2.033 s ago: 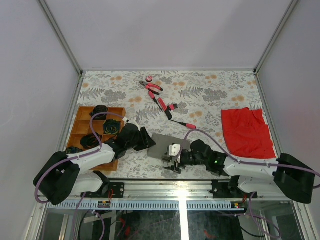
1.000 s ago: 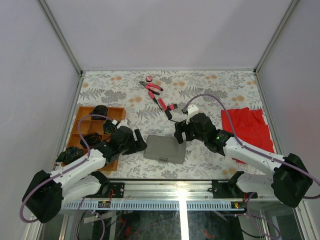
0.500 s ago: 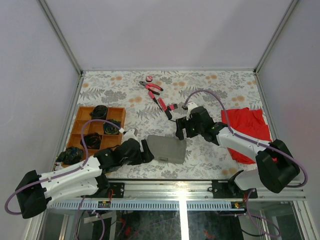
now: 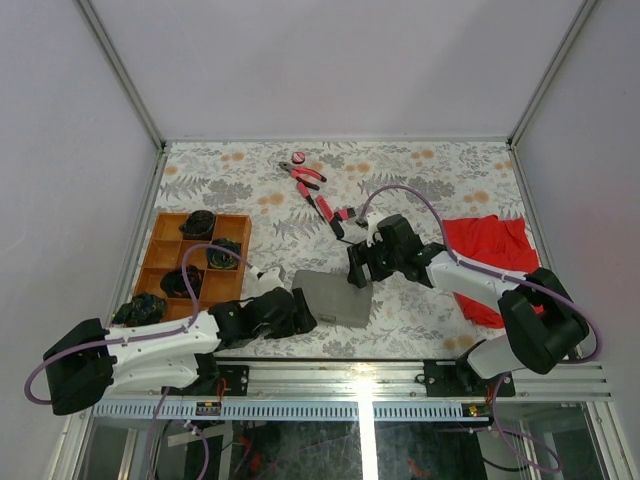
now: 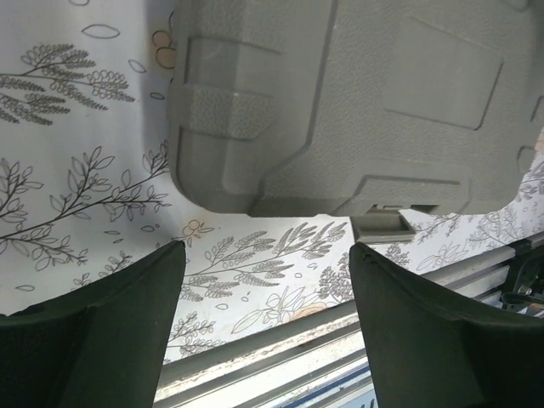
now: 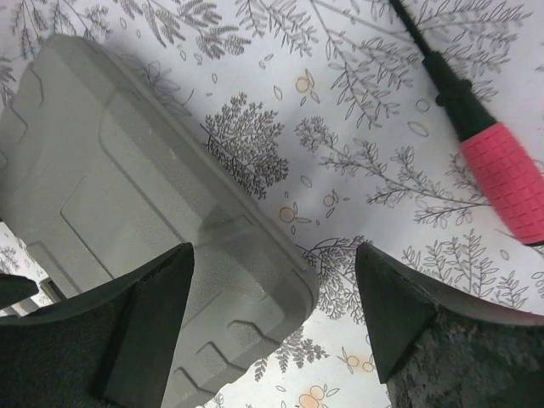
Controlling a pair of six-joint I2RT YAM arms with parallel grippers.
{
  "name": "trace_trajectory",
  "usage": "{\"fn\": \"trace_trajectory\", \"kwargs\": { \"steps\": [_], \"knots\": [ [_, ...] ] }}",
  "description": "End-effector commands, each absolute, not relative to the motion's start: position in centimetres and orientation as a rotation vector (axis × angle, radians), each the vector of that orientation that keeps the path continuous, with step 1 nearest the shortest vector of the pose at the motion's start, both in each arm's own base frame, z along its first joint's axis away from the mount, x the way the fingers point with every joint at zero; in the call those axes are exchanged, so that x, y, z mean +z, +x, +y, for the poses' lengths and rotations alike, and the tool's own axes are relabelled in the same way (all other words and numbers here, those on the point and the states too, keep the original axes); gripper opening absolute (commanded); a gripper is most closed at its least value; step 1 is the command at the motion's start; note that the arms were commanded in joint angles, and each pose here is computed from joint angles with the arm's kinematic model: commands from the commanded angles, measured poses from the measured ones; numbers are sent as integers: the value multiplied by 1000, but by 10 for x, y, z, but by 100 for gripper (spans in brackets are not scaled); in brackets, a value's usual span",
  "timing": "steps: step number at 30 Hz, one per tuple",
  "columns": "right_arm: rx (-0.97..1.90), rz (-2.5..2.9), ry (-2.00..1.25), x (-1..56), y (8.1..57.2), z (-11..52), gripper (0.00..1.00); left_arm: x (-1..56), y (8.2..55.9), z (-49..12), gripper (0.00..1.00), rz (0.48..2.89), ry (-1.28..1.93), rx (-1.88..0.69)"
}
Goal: Sort the tools into containers
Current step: Adjust the storage box at the center of the board.
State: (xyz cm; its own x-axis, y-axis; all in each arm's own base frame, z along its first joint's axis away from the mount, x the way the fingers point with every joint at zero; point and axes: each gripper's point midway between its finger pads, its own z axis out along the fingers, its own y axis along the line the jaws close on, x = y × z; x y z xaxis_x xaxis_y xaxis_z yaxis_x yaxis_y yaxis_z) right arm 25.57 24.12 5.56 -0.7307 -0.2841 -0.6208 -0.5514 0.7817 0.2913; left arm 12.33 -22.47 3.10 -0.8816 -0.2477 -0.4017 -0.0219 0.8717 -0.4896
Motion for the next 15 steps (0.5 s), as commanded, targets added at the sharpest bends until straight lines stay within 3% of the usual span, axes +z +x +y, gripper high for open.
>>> {"fn": "trace_trajectory", "kwargs": {
  "steps": [1, 15],
  "knots": [
    [727, 2427, -643, 51, 243, 247, 82, 42, 139, -238, 77, 2483, -250, -736],
    [810, 2496, -600, 40, 213, 241, 76, 28, 156, -240, 74, 2476, -307, -755]
  ]
}}
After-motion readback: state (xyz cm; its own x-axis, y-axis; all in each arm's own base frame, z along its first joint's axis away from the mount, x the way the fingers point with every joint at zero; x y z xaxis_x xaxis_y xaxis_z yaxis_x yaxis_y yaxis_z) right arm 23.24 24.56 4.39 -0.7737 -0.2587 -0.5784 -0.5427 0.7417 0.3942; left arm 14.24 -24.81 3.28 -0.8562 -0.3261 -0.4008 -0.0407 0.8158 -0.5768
